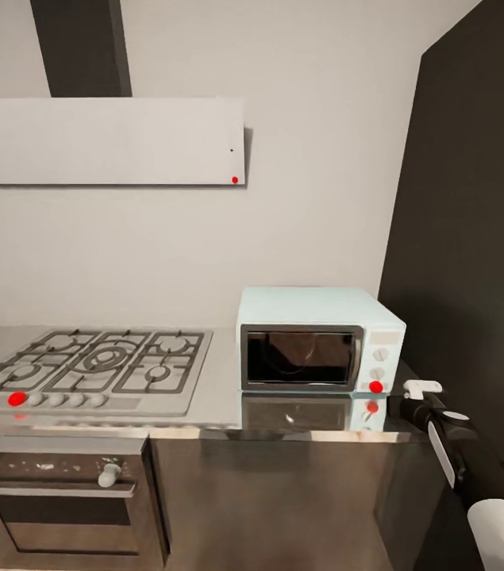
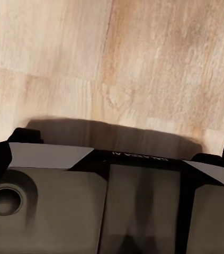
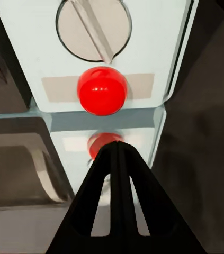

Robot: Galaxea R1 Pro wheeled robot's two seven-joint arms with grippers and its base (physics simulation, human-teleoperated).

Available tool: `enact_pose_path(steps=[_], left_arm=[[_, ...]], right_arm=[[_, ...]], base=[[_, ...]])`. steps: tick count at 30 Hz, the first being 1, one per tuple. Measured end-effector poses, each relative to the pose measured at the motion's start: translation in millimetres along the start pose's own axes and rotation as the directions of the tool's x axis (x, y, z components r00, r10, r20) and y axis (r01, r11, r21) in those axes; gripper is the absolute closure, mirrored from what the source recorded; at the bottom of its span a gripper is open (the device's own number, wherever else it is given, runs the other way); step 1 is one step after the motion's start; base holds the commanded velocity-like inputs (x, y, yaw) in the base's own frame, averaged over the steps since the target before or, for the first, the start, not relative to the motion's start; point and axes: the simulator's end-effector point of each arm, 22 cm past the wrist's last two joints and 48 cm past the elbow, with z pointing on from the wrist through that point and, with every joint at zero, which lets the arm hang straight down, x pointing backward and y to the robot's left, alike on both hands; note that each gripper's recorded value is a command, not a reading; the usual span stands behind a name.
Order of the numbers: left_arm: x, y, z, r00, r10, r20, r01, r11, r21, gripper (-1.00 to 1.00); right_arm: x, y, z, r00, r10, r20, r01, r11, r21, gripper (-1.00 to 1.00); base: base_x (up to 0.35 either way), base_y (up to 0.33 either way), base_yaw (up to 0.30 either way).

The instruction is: In the kitchen, take the popcorn bag from the countertop, put it into the microwave, and heat it until the popcorn is cooked so the cooked popcorn ends up inside the bag.

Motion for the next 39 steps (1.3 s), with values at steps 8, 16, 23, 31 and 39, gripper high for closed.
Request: enact_pose_path(steps=[8, 16, 23, 31, 39], left_arm=[[0, 0, 0.0, 1.0, 0.0, 0.0, 0.0, 1.0, 0.0, -1.0], [0, 0, 0.0, 1.0, 0.0, 0.0, 0.0, 1.0, 0.0, -1.0], [0, 0, -0.1, 1.0, 0.0, 0.001, 0.0, 1.0, 0.0, -1.0], [1, 0, -4.7, 1.0, 0.001, 0.012, -0.001, 1.0, 0.002, -1.0], [0, -3, 0.5, 1.0, 0.0, -0.001, 0.0, 1.0, 0.004, -1.0]], right_arm=[[0, 1, 0.2, 1.0, 0.005, 0.002, -0.005, 1.0, 0.0, 1.0], [11, 1, 2.9, 1.0, 0.012, -0.022, -0.012, 1.0, 0.001, 1.0], [39, -1, 8.8, 0.998, 0.011, -0.054, -0.011, 1.0, -0.001, 1.0], [44, -2, -0.4, 0.999, 0.006, -0.052, -0.006, 1.0, 0.001, 1.0], [38, -2, 10.7, 0.999, 0.004, -0.046, -0.004, 1.0, 0.003, 1.0]], base=[[0.156, 0.0, 0.0], [0.156, 0.0, 0.0], [0.143, 0.0, 0.0], [0.048, 0.0, 0.0], [-0.242, 0.0, 0.0]])
